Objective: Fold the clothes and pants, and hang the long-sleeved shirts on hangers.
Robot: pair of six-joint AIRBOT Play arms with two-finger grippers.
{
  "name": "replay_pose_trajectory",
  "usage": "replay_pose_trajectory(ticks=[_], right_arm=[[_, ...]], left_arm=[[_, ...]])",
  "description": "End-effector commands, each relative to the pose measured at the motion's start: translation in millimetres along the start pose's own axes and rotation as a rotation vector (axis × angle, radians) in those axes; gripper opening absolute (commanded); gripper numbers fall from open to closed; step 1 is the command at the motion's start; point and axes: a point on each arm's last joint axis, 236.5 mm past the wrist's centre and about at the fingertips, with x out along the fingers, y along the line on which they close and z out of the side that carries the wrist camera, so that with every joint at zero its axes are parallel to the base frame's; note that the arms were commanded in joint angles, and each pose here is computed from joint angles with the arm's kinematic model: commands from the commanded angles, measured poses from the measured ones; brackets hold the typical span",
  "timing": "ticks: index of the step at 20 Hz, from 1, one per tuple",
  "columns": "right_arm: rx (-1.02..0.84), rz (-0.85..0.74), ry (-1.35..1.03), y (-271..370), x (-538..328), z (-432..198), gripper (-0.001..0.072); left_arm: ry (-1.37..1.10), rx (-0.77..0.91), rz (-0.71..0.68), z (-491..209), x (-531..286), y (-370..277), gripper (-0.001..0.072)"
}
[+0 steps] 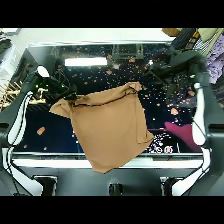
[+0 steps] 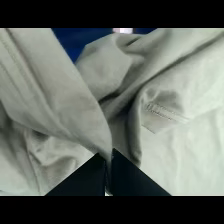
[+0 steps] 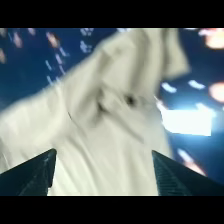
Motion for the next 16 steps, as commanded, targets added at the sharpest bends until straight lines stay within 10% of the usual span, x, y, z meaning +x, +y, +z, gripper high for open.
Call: replay_pose_trajectory(ticks=[1,16], right_arm=[[-0.088,-0.004,0.143,-30.8,-71.5,-39.5,0.0683],[0.353,-0.003,0.41,-129.9,5.1,-305.0,0.0682]], left_arm=[[-0.03,0.015,-0.002,3.4,-15.4,-0.9,0.0019],[-0.013,0.02,-0.004,-3.7,-24.2,-3.7,0.002]])
